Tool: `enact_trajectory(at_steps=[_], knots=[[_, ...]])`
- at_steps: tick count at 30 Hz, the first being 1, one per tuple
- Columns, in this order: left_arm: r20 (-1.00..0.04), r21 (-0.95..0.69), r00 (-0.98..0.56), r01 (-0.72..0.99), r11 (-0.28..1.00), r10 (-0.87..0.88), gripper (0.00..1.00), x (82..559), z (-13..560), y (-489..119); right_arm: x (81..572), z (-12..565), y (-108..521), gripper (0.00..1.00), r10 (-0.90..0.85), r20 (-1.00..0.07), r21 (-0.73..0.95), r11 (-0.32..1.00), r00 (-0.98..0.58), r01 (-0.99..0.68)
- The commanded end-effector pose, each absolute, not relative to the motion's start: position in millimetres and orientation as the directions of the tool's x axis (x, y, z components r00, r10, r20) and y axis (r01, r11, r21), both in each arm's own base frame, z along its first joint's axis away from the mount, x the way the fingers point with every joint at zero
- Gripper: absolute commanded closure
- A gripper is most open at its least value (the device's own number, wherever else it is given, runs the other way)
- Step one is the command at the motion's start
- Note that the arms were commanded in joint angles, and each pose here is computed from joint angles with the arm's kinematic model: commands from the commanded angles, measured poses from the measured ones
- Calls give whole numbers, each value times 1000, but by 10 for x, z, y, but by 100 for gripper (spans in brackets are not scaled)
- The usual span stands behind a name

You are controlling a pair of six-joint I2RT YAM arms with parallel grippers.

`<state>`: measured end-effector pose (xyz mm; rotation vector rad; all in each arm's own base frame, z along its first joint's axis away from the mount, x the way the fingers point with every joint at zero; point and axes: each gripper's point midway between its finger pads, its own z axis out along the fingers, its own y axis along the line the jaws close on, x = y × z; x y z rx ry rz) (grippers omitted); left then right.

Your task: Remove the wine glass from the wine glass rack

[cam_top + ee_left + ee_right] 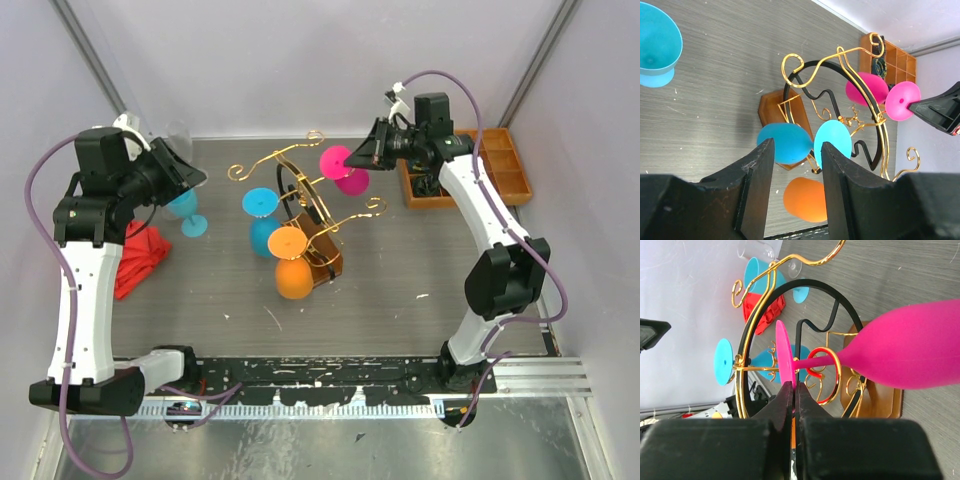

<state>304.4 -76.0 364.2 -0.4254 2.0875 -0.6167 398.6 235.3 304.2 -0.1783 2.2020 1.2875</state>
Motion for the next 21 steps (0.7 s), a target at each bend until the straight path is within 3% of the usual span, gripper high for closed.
enact_trajectory(at_steps=[1, 16, 21], knots=[[-678, -589, -527, -27, 807, -513, 50, 3026, 3733, -807, 3984, 3264, 2426, 100, 165, -577, 753, 486, -800, -443], [-688, -583, -520, -18, 812, -506, 48, 3009, 3755, -801, 3866, 3478, 1959, 100, 276, -562, 774, 509, -780, -377], [-686, -588, -522, -13, 809, -507, 48, 3011, 3752, -814, 3690, 3528, 2026, 100, 253, -548, 793, 461, -797, -399]])
